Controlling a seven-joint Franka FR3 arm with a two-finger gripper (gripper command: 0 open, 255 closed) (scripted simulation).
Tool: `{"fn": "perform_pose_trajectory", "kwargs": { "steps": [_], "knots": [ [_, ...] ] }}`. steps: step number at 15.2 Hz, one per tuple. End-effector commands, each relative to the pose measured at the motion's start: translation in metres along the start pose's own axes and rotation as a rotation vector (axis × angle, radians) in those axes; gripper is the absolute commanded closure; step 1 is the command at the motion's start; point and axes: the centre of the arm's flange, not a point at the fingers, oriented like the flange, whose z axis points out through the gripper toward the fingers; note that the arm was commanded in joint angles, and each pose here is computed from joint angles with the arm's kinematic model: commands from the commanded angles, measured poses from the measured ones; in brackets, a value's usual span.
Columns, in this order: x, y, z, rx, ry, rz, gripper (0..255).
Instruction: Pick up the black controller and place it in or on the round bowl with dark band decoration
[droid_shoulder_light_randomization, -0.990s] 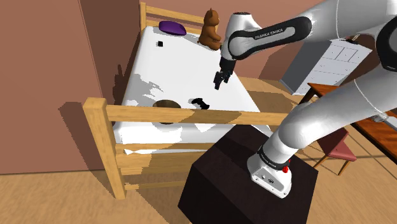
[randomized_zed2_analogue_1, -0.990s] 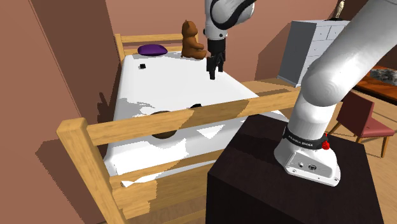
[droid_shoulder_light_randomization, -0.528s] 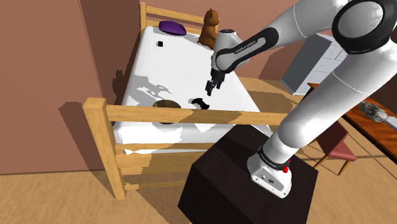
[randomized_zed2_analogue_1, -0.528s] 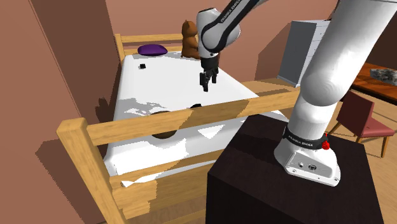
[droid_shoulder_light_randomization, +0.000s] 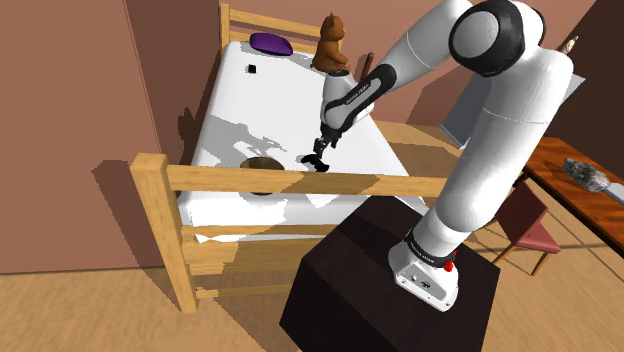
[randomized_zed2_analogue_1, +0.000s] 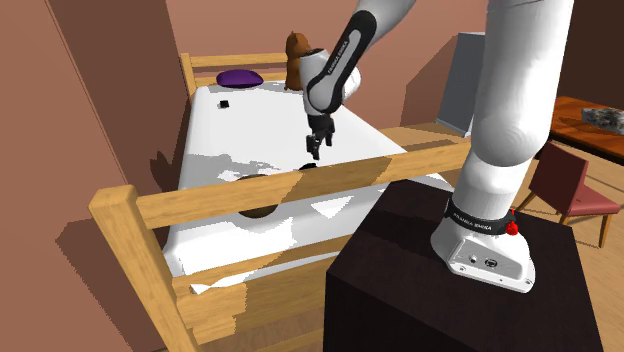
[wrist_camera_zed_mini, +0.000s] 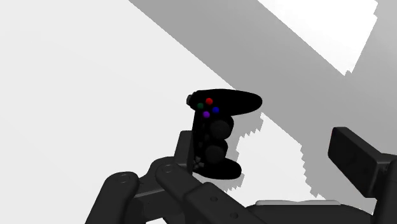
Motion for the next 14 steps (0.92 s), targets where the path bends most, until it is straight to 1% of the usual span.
{"fn": "perform_pose_trajectory", "kwargs": {
  "steps": [1, 7, 14],
  "knots": [
    [0.014, 0.004, 0.023, -0.012, -0.001, 0.006, 0],
    [0.051, 0.021, 0.088, -0.046, -0.005, 0.026, 0],
    [0.051, 0.022, 0.125, -0.046, -0.005, 0.026, 0]
  ]
}}
